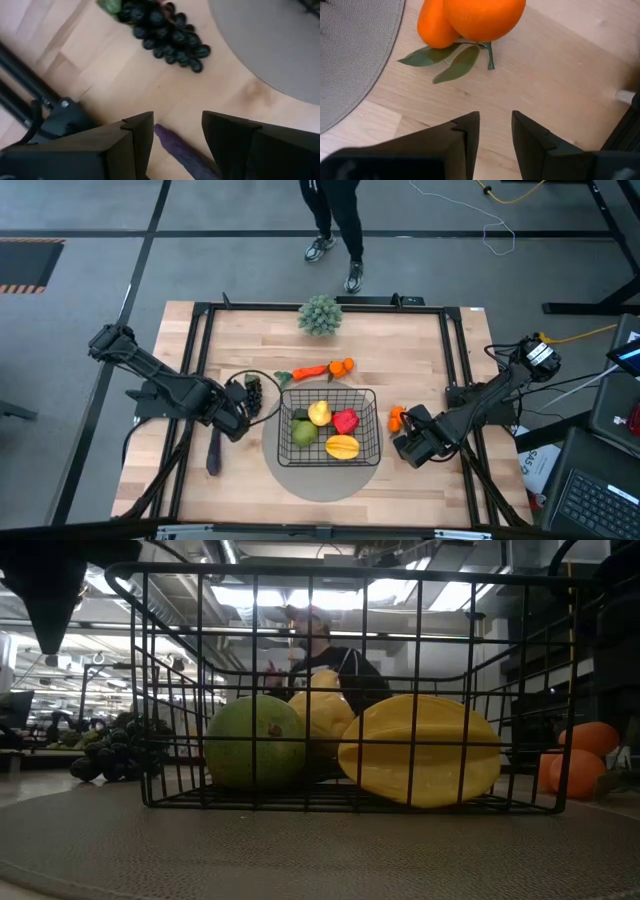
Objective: Build produce basket
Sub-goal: Put the grapes into the black wire basket
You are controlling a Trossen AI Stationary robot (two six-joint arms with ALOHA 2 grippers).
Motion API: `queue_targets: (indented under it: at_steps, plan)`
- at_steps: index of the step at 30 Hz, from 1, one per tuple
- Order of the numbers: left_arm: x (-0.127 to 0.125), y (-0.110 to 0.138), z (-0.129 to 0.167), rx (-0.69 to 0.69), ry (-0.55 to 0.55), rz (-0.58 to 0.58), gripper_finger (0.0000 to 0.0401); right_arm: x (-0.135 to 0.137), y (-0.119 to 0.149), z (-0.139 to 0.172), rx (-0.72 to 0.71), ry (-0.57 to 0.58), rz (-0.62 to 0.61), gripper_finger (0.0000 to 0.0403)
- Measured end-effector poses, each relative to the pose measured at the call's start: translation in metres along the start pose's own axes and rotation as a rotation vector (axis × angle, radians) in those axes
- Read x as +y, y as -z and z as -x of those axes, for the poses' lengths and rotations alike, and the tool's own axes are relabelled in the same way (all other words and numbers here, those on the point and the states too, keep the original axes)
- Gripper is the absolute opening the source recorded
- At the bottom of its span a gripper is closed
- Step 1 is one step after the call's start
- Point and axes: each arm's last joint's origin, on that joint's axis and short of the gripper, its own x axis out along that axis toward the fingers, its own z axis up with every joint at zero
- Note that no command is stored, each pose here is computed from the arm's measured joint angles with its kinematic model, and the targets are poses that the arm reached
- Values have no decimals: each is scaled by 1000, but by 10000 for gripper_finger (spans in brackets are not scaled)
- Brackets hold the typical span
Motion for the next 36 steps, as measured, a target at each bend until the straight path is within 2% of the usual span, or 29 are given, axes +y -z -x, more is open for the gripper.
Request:
queue_targets:
  at_steps: [4, 9, 14, 23, 31, 36]
  plan:
    - [6, -10, -3, 21, -26, 71, 155, 0, 0, 0, 0, 0, 0, 103]
    - [23, -29, -3, 59, -35, 65, 157, 0, 0, 0, 1, -1, 0, 103]
    - [43, -50, -4, 49, -38, 97, 156, 0, 0, 0, 1, -1, 0, 103]
    - [68, -70, -5, 35, -53, 223, 156, 0, 0, 0, 2, -2, 1, 103]
    - [86, -86, -9, 101, 14, 215, 154, 0, 1, 0, 21, 2, 5, 103]
    - [98, -99, -12, 65, 46, 289, 154, 0, 1, 0, 21, 3, 7, 103]
